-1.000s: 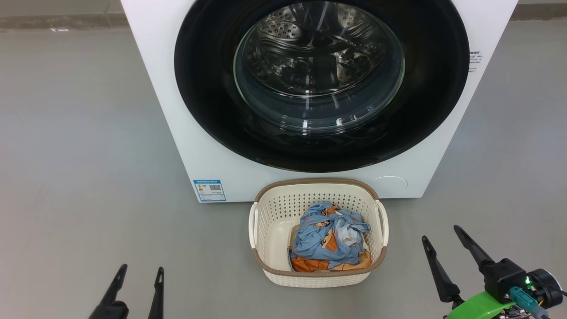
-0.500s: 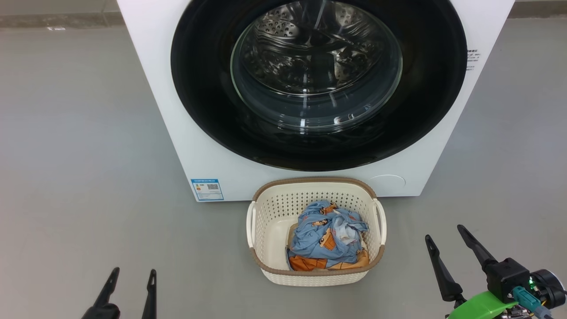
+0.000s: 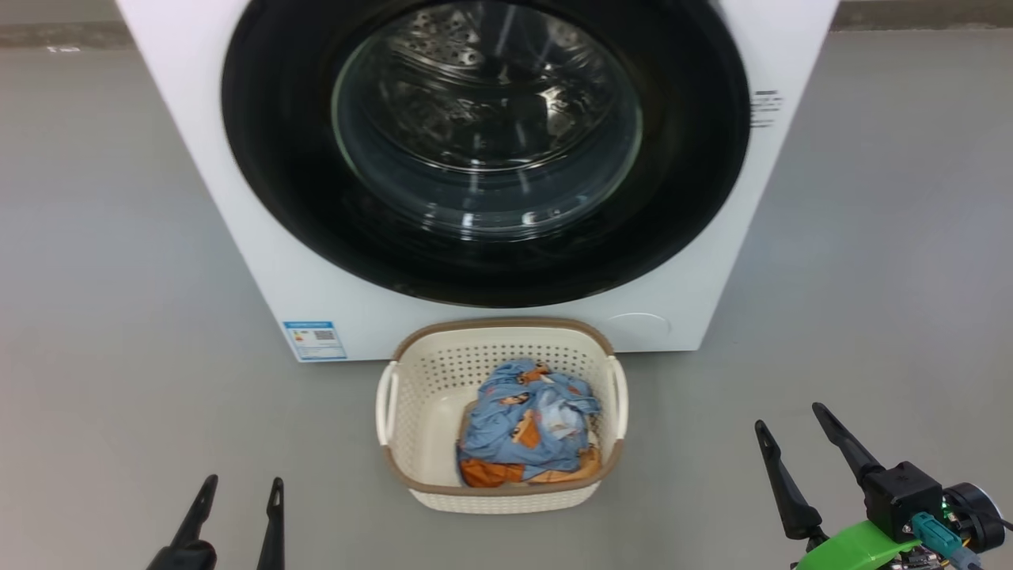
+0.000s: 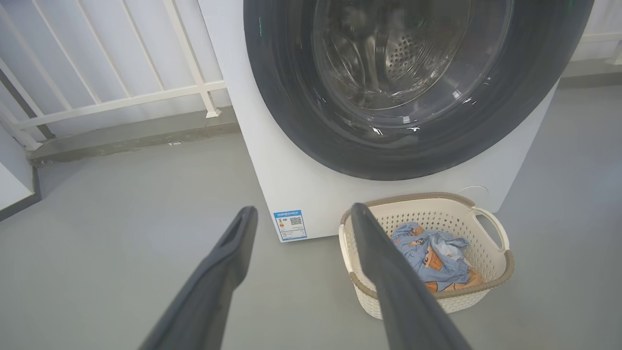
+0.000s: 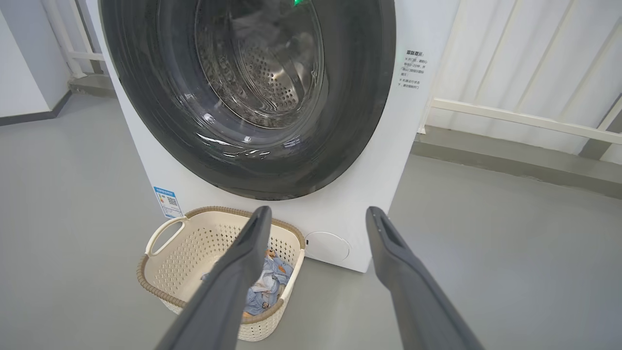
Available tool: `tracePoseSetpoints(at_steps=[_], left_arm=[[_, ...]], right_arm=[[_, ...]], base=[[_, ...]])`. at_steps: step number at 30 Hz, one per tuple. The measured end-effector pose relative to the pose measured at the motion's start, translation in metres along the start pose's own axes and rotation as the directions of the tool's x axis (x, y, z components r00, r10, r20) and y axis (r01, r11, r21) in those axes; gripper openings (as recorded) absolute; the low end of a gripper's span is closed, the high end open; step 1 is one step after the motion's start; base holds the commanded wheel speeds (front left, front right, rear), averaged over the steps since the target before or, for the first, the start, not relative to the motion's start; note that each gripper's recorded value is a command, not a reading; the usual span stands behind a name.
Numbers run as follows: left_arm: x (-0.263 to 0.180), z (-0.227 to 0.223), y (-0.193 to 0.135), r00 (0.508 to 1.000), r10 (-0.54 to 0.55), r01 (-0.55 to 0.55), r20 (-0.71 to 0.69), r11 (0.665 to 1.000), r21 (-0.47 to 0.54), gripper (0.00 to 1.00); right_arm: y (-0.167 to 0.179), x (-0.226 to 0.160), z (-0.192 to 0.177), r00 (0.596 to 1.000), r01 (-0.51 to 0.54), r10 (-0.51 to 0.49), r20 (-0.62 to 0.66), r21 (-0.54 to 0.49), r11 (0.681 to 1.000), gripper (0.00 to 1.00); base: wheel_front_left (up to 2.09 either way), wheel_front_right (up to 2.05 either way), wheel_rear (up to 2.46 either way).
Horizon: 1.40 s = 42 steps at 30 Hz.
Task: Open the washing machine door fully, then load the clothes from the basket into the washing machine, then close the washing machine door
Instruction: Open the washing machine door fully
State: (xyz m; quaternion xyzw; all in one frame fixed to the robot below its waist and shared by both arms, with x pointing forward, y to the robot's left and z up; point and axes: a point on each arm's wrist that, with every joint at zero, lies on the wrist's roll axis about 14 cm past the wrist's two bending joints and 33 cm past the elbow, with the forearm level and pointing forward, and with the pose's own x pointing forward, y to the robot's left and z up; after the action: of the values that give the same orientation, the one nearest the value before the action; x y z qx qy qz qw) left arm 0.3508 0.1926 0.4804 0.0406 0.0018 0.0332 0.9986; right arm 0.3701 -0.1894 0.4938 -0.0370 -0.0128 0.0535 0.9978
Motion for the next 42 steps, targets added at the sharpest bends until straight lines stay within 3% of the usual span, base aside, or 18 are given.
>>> tracePoseSetpoints(at_steps=[15,41,42], left_arm=[[0.0010,0.0004,0.0021,1.000,0.005,-0.005,0.001,1.000,-0.015,1.00],[-0.0003,0.0017,0.0024,1.000,0.001,-0.001,0.005,0.999,-0.033,1.00],[-0.0007,0.0020,0.0014,1.000,-0.001,0.001,0.005,0.999,-0.037,1.00]], right_arm=[[-0.0005,0.0000,-0.0025,1.000,0.001,-0.001,-0.008,0.001,1.000,1.00],[0.0007,-0.0002,0.0005,1.000,-0.001,0.001,0.002,0.006,1.000,1.00],[0.0020,-0.0002,0.0012,1.000,-0.004,0.004,0.004,0.013,1.000,0.02]], base=[[0.86,0.86,-1.72],[0.02,0.02,-0.04],[0.00,0.00,0.00]])
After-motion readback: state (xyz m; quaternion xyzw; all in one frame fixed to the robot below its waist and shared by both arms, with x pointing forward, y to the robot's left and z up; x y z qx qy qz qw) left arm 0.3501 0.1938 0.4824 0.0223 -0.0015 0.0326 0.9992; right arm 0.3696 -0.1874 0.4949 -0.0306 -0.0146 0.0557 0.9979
